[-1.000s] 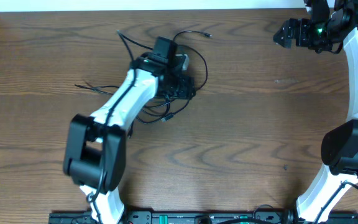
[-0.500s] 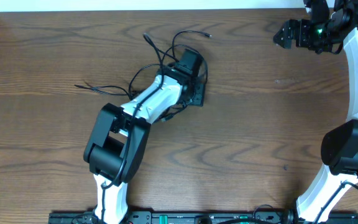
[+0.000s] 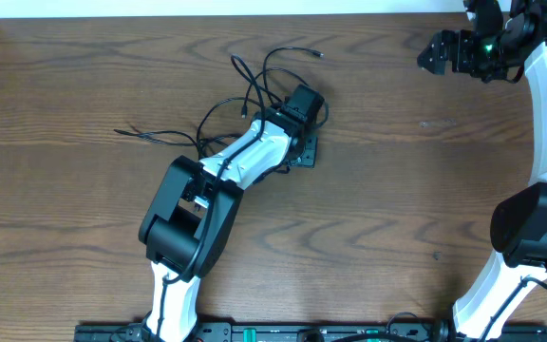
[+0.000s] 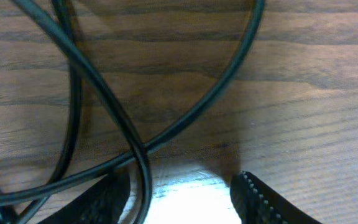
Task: Untangle cables
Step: 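Lower the left gripper into the black cables and grasp one, then lift the grasped black cable high with the left gripper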
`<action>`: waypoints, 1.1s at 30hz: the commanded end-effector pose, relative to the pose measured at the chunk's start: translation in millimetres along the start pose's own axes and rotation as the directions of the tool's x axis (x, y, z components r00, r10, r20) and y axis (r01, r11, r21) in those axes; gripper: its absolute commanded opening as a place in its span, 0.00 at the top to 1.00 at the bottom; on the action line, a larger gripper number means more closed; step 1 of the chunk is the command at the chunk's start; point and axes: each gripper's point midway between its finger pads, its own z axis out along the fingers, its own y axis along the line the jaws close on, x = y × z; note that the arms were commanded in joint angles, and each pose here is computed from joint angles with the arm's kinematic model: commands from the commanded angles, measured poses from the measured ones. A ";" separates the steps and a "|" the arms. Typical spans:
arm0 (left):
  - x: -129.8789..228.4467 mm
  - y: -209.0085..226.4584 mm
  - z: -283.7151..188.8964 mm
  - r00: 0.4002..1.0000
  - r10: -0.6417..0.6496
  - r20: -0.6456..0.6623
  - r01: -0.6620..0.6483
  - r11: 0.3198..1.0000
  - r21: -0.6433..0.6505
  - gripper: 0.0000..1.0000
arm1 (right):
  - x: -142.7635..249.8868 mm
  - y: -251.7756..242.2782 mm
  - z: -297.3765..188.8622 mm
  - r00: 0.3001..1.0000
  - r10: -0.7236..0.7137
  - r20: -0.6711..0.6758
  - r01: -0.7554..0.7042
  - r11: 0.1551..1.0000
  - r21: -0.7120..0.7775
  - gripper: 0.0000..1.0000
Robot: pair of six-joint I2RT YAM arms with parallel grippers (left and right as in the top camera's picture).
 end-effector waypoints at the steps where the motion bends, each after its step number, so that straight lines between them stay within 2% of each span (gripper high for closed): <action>1: 9.0 1.0 12.3 0.999 -0.026 -0.033 0.025 1.000 -0.018 0.46 | 4.8 4.7 8.2 0.999 -0.020 -0.024 0.020 1.000 -0.010 0.01; 2: 8.9 0.9 12.3 0.999 -0.027 -0.033 0.026 0.999 -0.018 0.48 | 4.7 4.8 8.1 0.999 -0.021 -0.024 0.020 1.000 -0.010 0.01; 3: 9.0 0.6 12.3 0.999 -0.032 -0.032 0.031 0.999 -0.018 0.55 | 4.8 4.7 8.2 0.999 -0.020 -0.024 0.020 1.000 -0.010 0.01; 4: 9.1 0.6 12.3 0.999 -0.036 -0.033 0.035 0.999 -0.018 0.65 | 4.7 4.8 8.1 0.999 -0.021 -0.024 0.020 1.000 -0.010 0.01; 6: 9.3 -0.1 12.3 0.999 -0.035 -0.034 0.035 0.999 -0.015 0.91 | 4.8 4.7 8.2 0.999 -0.020 -0.024 0.020 1.000 -0.010 0.01; 7: 9.0 -1.2 11.7 0.999 -0.035 -0.035 0.035 0.999 -0.009 0.92 | 4.7 4.9 8.1 0.999 -0.021 -0.024 0.021 1.000 -0.010 0.01; 11: 1.0 -4.8 -0.3 0.999 -0.039 -0.016 0.040 0.999 0.014 0.93 | 4.7 4.8 8.1 1.000 -0.020 -0.024 0.020 1.000 -0.011 0.01; 14: -13.8 -6.7 -27.4 0.999 -0.036 0.033 0.035 0.999 0.034 0.93 | 4.8 5.0 8.3 0.999 -0.020 -0.025 0.020 1.000 -0.011 0.01; 18: -36.4 -10.3 -89.4 0.989 -0.029 0.147 0.014 0.995 0.099 0.93 | 4.7 6.3 8.3 1.000 -0.020 -0.024 0.020 1.000 -0.019 0.01; 22: -55.1 -7.6 -165.4 0.952 -0.055 0.300 0.006 0.987 0.160 0.93 | 4.9 10.0 8.8 0.999 -0.023 -0.025 0.022 0.999 -0.032 0.01; 28: -70.2 6.8 -283.7 0.829 -0.127 0.545 -0.012 0.970 0.243 0.92 | 6.5 23.8 13.4 0.998 -0.050 -0.034 0.049 0.998 -0.045 0.01; 33: -72.1 22.0 -380.1 0.654 -0.195 0.731 -0.051 0.953 0.299 0.92 | 8.7 50.8 21.4 0.994 -0.100 -0.041 0.097 0.992 -0.083 0.01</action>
